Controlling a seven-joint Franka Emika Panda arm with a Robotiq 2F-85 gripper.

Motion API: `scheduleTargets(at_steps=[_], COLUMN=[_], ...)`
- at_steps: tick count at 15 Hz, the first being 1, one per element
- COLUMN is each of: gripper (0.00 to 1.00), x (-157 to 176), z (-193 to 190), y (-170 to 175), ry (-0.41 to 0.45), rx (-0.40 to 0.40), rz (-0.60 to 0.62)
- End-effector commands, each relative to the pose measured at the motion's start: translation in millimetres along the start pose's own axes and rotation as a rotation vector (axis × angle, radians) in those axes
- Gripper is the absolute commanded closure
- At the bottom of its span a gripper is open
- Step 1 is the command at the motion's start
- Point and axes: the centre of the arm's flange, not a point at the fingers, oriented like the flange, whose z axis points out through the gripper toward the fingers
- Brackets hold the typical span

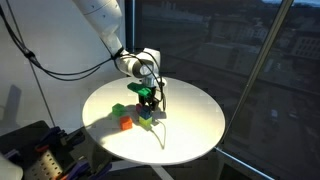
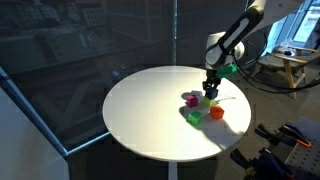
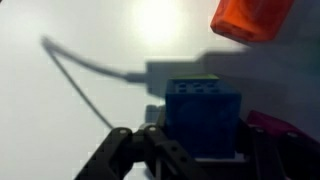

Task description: Remove the blue block from the mulberry pink block and put it on top of the green block top

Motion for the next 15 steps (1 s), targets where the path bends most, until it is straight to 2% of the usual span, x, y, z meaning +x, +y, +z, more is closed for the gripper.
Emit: scheduleTargets(at_steps=[1, 8, 15], gripper=[0.69, 0.73, 0.73], x=[6.2, 3.9, -1.7], z=[-10.7, -40.6, -76.2], y=[3.2, 5.2, -1.9], ry=[-0.025, -0.04, 0.054], rx=[-0.01, -0.017, -0.004], rz=[-0.013, -0.015, -0.037])
